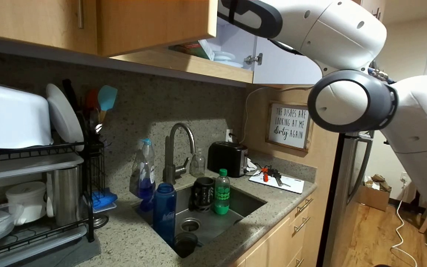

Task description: Pick up the green box from the counter and place it inside the open upper cabinet

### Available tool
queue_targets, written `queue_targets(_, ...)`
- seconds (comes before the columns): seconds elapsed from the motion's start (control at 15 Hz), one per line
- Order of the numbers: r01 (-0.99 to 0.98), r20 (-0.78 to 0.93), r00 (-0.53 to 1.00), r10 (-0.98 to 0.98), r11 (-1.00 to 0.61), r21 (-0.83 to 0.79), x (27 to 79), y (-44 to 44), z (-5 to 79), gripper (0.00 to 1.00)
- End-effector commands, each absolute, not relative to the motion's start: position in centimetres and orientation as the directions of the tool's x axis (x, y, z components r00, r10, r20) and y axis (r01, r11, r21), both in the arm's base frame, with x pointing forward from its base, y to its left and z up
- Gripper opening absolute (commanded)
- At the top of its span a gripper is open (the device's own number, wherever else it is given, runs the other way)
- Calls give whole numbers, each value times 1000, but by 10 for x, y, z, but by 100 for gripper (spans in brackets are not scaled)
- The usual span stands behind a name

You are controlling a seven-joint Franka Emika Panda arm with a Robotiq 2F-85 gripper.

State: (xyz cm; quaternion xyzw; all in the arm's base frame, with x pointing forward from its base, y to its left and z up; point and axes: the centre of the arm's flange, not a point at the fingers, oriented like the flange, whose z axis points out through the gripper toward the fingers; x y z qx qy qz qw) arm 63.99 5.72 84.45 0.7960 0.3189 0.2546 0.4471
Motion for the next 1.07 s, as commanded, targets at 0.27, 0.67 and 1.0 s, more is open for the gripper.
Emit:
queue_targets(0.27,236,134,644,753,-362,902,673,52,895,6)
queue_targets(0.67,238,118,640,759,-342,909,677,51,895,6)
queue_targets(1.0,243,109,637,763,-333,911,679,52,898,7)
